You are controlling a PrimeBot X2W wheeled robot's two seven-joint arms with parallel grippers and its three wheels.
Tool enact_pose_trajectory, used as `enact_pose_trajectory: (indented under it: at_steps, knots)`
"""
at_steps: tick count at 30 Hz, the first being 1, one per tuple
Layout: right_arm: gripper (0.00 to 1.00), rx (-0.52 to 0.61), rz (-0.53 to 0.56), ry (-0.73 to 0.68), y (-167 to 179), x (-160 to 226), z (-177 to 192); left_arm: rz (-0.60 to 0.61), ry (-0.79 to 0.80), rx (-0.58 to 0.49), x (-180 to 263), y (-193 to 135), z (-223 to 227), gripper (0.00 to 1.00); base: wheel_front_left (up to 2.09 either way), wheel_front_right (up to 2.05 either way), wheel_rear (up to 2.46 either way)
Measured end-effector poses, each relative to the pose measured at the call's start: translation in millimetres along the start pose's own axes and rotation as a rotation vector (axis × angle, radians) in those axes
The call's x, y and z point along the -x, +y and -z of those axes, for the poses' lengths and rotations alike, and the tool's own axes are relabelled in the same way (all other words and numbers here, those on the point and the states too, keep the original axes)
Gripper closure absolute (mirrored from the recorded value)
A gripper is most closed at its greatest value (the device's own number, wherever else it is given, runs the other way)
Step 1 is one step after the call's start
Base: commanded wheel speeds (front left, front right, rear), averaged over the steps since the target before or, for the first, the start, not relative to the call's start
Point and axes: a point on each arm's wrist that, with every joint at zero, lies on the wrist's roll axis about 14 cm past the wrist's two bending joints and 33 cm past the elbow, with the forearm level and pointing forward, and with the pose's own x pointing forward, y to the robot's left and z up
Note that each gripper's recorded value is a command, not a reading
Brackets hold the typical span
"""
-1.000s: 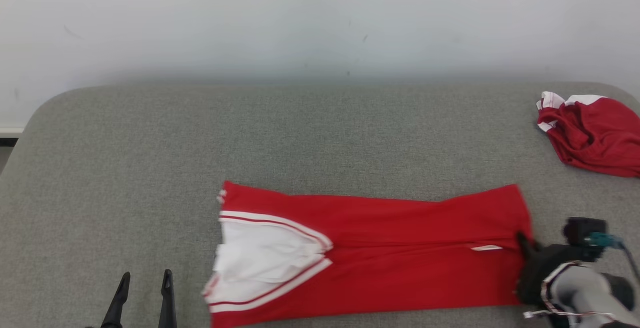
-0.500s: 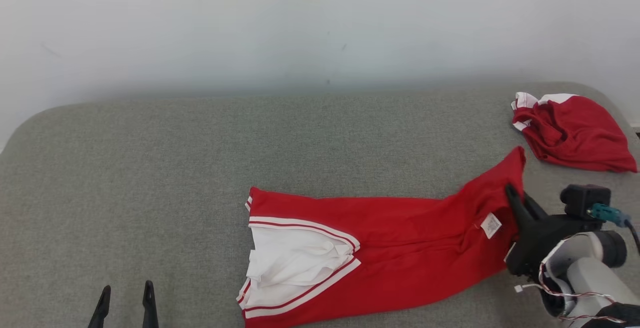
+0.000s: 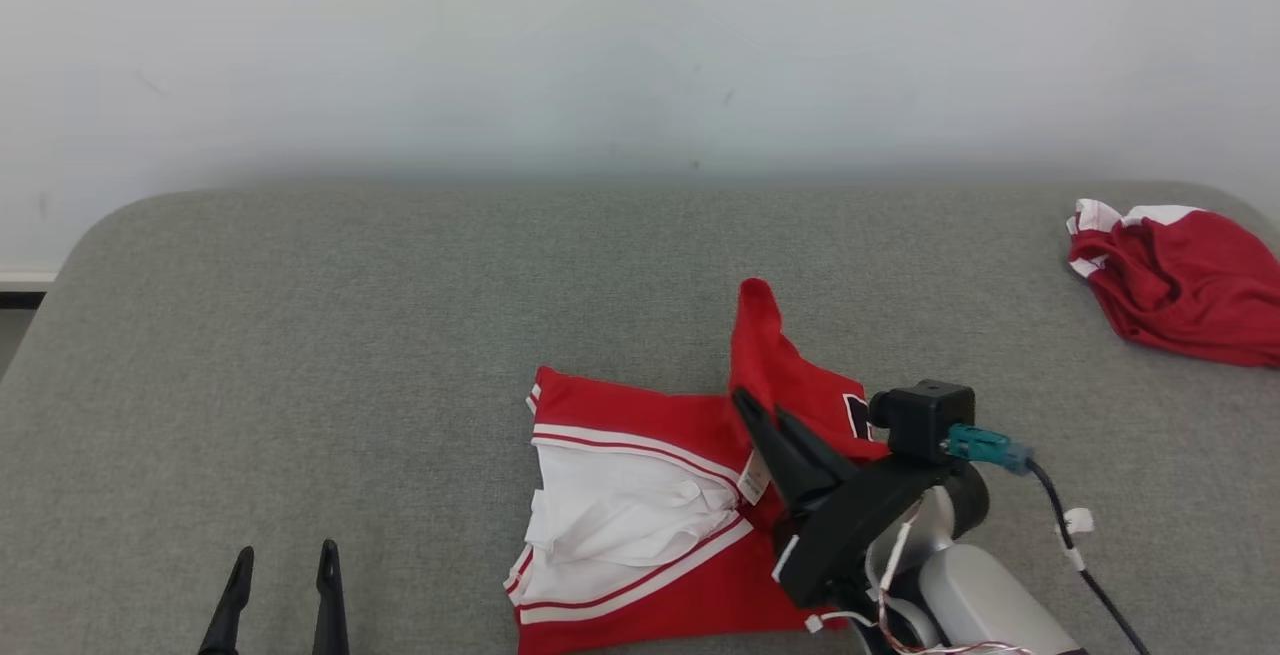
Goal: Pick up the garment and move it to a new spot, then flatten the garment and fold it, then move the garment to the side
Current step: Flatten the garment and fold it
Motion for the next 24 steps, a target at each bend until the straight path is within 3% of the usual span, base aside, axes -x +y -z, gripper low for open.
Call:
enact_pose_trajectory:
  at_steps: [6, 15, 24]
  knots:
    - [1.00, -0.028, -0.123, 0.069, 54, -27, 21, -0.015, 0.000, 0.005, 3, 3, 0, 0.00, 0.00, 0.00, 0.00]
    - [1.00, -0.005, -0.117, 0.172, 52, -60, 54, -0.046, 0.010, 0.014, 4, 10, 2, 0.00, 0.00, 0.00, 0.00]
    - [1.00, -0.033, -0.190, 0.221, 76, -73, 76, -0.072, 0.028, 0.028, 6, 16, 8, 0.00, 0.00, 0.00, 0.00]
